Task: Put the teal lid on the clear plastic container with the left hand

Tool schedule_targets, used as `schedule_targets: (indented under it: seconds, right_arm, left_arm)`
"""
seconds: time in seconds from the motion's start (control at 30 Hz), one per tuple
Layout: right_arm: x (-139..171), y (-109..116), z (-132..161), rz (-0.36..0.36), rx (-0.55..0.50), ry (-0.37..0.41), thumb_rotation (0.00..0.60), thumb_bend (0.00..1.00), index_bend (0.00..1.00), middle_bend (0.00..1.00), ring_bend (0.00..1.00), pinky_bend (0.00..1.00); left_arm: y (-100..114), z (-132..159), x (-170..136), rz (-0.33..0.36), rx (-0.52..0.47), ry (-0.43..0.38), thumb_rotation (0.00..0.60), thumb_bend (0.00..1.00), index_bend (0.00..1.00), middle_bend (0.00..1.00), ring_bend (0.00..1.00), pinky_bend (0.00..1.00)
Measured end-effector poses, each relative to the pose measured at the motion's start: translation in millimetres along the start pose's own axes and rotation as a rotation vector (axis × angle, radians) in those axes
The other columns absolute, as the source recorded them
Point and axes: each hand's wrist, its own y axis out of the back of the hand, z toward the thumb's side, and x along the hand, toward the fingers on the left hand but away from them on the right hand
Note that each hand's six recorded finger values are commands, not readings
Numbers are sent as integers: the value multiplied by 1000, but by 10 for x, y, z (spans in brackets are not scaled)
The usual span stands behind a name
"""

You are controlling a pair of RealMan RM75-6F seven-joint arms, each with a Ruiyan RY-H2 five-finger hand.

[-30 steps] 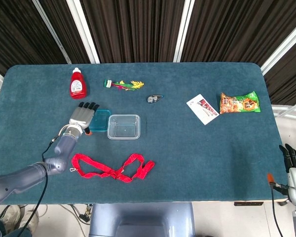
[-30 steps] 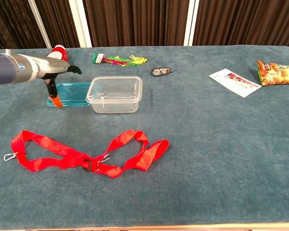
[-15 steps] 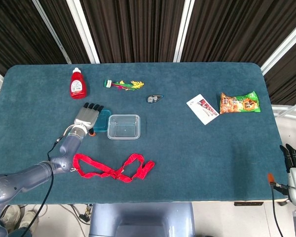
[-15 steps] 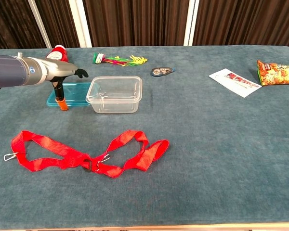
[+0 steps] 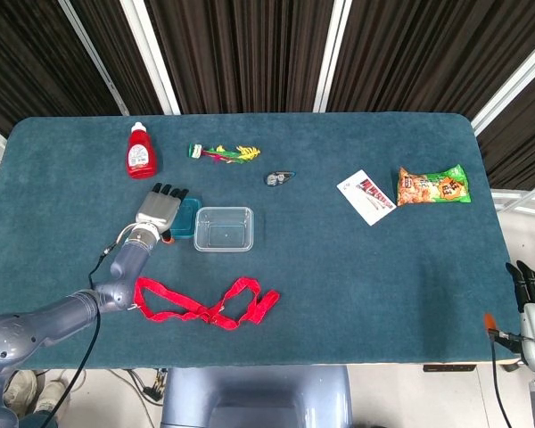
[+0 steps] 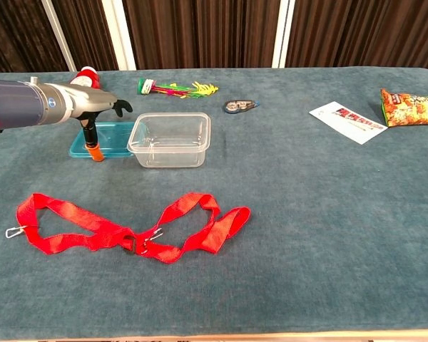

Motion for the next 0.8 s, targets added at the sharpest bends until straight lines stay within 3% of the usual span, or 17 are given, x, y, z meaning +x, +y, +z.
schedule_targets:
  seconds: [0.8]
  right_arm:
    - [6,-11,-22,9,3,-22,600,393,56,39,23,0]
  left_arm:
    - [4,-12,66,-9,-1,3,600,70,0,143,0,0]
